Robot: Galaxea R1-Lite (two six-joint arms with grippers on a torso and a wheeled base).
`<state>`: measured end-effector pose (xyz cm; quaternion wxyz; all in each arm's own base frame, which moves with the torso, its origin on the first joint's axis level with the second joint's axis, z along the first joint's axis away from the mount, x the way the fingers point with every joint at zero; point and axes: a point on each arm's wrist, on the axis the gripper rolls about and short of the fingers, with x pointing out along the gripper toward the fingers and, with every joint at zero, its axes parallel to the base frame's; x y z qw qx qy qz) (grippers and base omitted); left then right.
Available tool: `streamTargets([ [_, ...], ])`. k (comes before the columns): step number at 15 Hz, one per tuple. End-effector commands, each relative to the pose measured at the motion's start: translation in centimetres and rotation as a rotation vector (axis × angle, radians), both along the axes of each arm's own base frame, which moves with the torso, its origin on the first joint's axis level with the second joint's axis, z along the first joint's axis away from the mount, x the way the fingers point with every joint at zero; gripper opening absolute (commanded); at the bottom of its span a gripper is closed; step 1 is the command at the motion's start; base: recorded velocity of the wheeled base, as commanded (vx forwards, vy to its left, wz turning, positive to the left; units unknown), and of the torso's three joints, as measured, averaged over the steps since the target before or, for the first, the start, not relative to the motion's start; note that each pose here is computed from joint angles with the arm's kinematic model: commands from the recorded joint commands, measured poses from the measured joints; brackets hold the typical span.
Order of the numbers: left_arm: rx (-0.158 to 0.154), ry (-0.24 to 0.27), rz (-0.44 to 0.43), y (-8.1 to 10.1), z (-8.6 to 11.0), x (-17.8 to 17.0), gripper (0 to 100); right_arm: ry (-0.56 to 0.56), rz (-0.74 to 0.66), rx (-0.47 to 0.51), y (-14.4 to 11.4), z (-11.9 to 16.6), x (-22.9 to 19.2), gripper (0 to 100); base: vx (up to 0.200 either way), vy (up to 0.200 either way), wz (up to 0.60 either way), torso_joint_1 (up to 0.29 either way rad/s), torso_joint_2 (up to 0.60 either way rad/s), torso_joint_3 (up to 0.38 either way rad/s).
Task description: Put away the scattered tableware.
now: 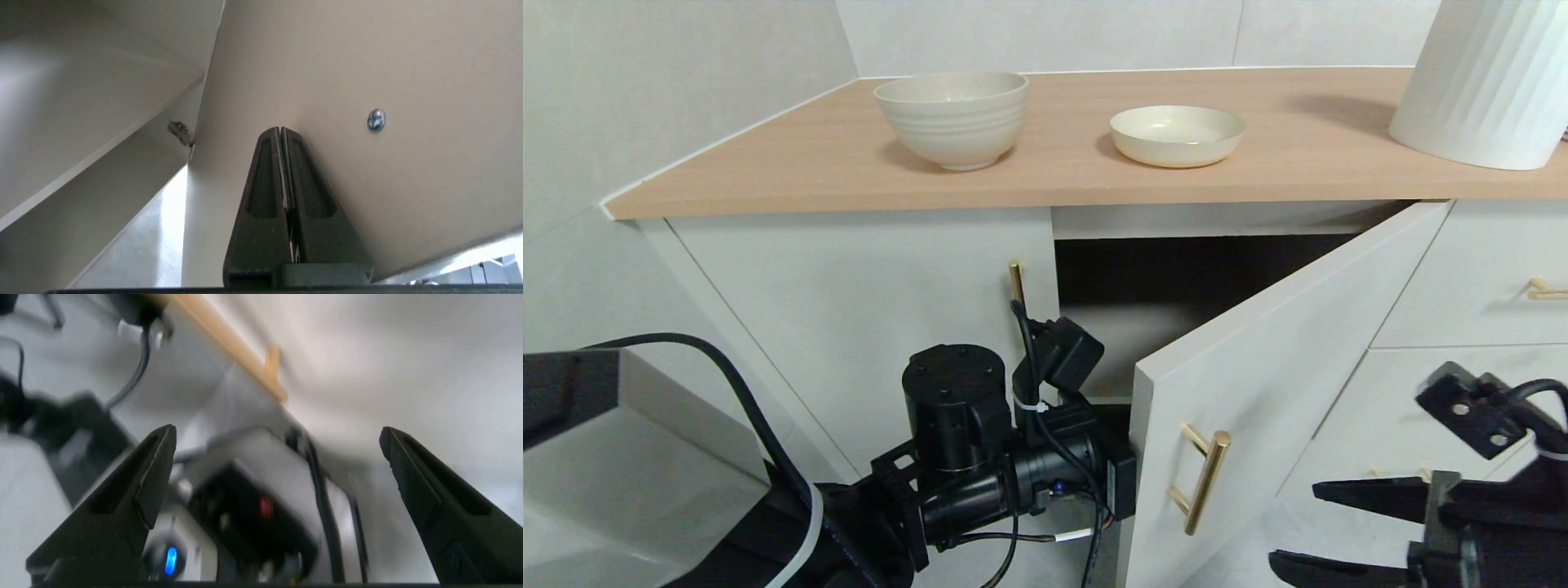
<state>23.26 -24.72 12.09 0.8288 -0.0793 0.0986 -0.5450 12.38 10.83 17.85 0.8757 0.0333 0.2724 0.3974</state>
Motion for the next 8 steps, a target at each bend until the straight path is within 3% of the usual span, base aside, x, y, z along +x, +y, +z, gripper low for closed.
streamTargets([
  [1,0.000,0.000,-0.002,0.02,0.08,-0.17,0,-0.125,0.003,0.085,-1.54,3.32,-1.88,100,0.000,0.000,0.00,0.000,0.00,0.000],
  [4,0.002,0.003,-0.007,-0.10,0.01,-0.27,0,-0.129,0.001,0.087,-1.78,3.23,-2.17,100,0.000,0.000,0.00,0.000,0.00,0.000],
  [8,0.011,0.011,-0.005,-0.56,0.15,-0.03,0,-0.137,0.001,0.093,-2.15,3.20,-2.62,100,-0.200,0.000,0.00,0.002,0.00,0.005],
])
